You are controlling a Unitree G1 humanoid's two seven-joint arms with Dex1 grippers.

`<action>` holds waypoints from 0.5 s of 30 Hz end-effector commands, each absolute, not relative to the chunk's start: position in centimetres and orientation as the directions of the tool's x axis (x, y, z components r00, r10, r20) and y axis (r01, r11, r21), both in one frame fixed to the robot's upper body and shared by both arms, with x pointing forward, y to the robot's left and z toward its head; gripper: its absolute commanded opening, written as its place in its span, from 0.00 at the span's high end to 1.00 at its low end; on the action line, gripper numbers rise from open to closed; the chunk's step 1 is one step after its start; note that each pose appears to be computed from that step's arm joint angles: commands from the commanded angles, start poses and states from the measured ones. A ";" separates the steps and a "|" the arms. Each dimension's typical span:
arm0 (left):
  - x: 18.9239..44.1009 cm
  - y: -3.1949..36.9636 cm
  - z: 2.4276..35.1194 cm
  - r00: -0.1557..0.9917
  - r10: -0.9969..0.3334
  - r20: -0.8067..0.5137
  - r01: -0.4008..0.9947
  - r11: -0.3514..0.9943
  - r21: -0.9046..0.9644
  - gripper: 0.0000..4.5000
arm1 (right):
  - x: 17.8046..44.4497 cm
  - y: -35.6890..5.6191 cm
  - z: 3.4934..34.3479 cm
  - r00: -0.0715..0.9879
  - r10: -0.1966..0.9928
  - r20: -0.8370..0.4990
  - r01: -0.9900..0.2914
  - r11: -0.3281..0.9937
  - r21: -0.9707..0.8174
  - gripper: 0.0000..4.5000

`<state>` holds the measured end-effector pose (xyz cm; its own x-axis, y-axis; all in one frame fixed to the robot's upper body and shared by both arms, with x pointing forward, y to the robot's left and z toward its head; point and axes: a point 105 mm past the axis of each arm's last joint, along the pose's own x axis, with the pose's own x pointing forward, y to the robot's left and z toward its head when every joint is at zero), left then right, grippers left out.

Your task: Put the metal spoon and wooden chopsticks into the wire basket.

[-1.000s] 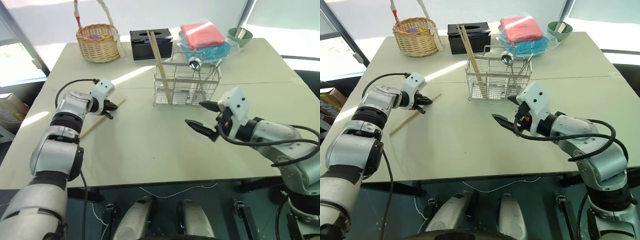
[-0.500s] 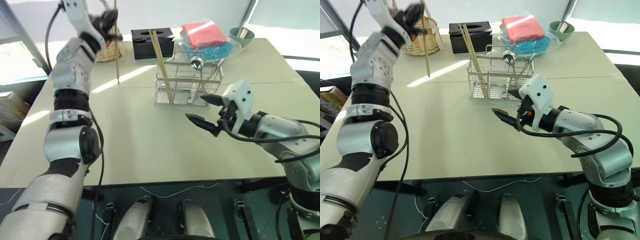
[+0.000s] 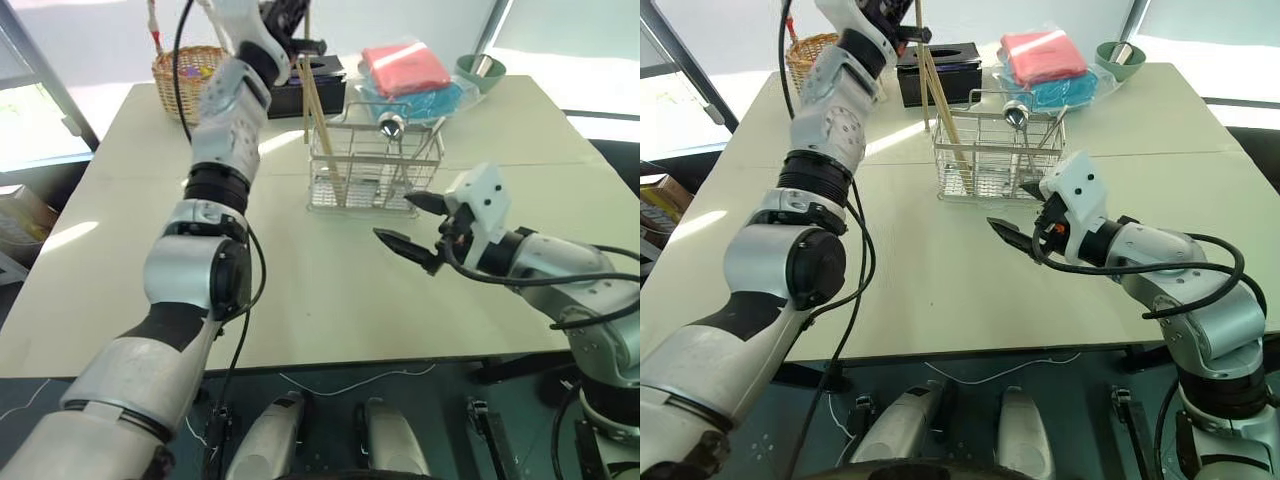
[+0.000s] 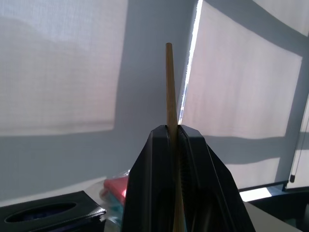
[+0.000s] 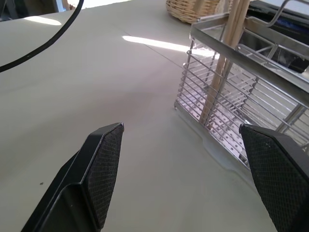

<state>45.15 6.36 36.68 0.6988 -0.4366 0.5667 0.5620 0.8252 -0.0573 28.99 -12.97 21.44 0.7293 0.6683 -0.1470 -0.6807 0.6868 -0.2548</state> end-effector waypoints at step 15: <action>43.3 4.3 41.2 0.593 -0.465 0.658 0.577 0.815 0.056 0.99 | 28.2 -13.2 23.0 0.751 0.655 -0.085 -0.647 0.705 -0.290 0.11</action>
<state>43.90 4.38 39.78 0.6243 -0.4653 0.6275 0.5766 0.8164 0.0317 28.70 -13.19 21.75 0.7478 0.6507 -0.1320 -0.6597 0.7057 -0.2583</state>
